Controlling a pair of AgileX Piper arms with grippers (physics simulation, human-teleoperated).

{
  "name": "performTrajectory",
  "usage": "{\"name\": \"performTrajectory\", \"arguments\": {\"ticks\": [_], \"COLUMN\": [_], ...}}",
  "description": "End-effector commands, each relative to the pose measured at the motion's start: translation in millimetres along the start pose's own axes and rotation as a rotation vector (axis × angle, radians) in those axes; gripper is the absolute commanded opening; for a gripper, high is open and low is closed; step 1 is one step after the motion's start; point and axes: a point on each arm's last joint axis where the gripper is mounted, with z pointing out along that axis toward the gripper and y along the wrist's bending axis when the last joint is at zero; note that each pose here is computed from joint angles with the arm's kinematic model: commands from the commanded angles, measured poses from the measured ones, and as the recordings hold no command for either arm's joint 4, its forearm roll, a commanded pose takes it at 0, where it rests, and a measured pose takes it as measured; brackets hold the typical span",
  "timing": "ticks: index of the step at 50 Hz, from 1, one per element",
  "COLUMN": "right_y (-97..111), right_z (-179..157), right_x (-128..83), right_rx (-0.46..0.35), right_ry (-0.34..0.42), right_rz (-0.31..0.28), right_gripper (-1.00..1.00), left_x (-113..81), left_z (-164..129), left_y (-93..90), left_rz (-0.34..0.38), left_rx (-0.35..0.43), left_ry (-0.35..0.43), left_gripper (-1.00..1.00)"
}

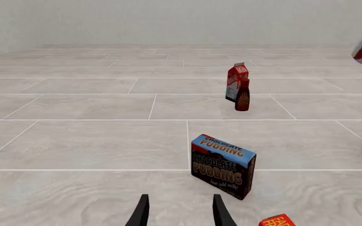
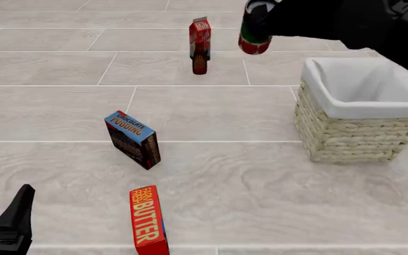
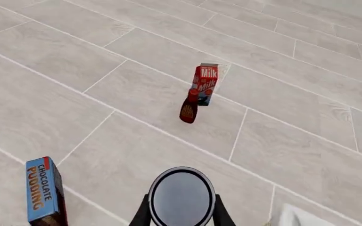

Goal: Pick the tomato sauce and place it in the basket.

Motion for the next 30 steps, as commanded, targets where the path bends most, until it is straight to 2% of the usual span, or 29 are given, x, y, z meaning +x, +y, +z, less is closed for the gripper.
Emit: {"name": "performTrajectory", "arguments": {"ticks": [1,13,30], "right_y": [-23.6,-43.8,-59.5], "right_z": [-72.0,-105.7,-128.9], "right_x": [-5.3,4.5,16.4], "right_rx": [0.083,0.172,0.253], "right_ry": [-0.057,-0.062,-0.055], "right_rz": [0.008,0.009,0.021], "right_gripper": [-1.0,-1.0,-1.0], "left_x": [0.0,0.0,0.0], "left_z": [0.0,0.0,0.0], "left_y": [0.0,0.0,0.0], "left_rz": [0.0,0.0,0.0], "left_rx": [0.0,0.0,0.0], "left_ry": [0.0,0.0,0.0], "left_gripper": [1.0,1.0,1.0]}}
